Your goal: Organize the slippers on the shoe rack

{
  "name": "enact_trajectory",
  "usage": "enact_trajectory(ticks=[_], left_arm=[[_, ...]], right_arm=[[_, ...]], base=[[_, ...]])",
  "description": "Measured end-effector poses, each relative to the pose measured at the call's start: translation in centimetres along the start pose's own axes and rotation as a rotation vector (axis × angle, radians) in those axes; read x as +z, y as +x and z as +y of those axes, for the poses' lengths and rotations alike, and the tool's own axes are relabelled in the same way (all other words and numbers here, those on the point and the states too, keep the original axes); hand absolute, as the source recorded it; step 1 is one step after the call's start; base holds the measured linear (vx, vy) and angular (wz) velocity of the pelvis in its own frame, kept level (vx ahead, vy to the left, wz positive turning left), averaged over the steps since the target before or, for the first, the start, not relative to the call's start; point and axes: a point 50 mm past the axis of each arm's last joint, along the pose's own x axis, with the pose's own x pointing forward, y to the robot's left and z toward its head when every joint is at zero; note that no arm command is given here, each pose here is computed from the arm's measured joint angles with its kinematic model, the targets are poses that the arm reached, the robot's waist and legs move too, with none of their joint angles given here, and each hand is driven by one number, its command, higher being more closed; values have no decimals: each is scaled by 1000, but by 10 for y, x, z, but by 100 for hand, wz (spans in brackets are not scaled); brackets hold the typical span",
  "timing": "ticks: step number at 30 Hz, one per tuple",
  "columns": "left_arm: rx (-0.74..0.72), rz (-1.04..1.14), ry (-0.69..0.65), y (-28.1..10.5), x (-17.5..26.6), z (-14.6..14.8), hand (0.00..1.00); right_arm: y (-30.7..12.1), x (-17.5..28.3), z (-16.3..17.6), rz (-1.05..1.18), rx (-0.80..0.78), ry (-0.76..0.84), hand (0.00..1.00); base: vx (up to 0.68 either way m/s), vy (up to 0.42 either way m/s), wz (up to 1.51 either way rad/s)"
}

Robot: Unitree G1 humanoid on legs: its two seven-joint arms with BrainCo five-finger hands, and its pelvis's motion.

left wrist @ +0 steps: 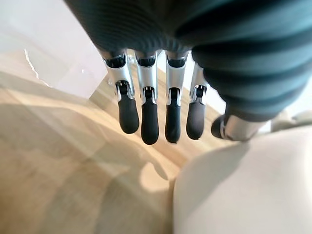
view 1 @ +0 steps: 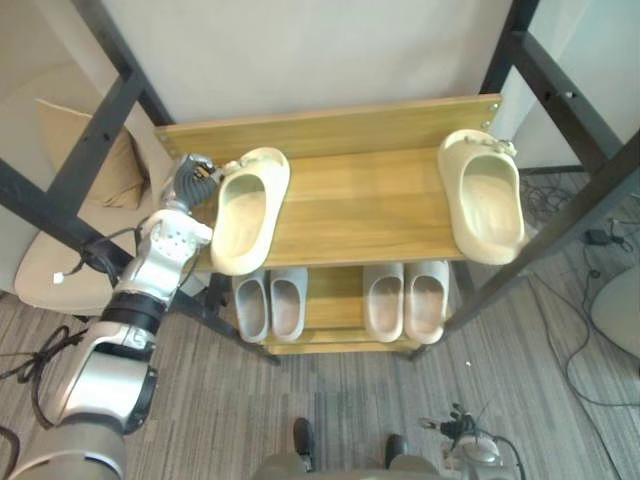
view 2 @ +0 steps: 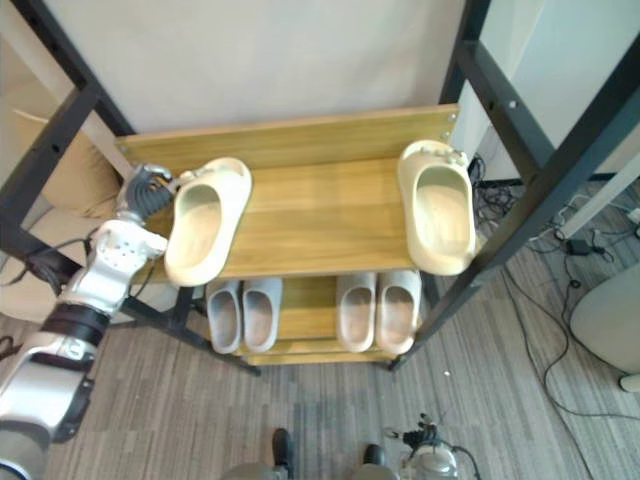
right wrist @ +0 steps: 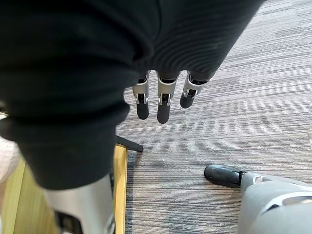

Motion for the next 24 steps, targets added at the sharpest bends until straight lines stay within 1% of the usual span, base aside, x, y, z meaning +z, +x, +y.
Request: enact_trajectory(ticks=[1, 3, 6, 10, 17, 24], left_arm=[[40, -17, -32, 0, 5, 2, 0], [62, -33, -50, -2, 8, 4, 0], [128, -61, -127, -8, 15, 7, 0], [156, -109, -178, -18, 22, 9, 0], [154, -161, -200, -28, 28, 10, 0], [97, -179, -180, -37, 27, 5, 0]], right_arm=[[0, 0, 0, -1, 0, 0, 0], [0, 0, 0, -1, -1, 0, 0], [0, 1, 0, -4, -1, 0, 0], [0, 2, 1, -9, 1, -4, 0], [0, 2, 4, -15, 16, -30, 0], [0, 3, 5, -19, 18, -32, 0]], base=[[0, 0, 0], [0, 0, 0], [0, 0, 0], [0, 0, 0], [0, 0, 0], [0, 0, 0]])
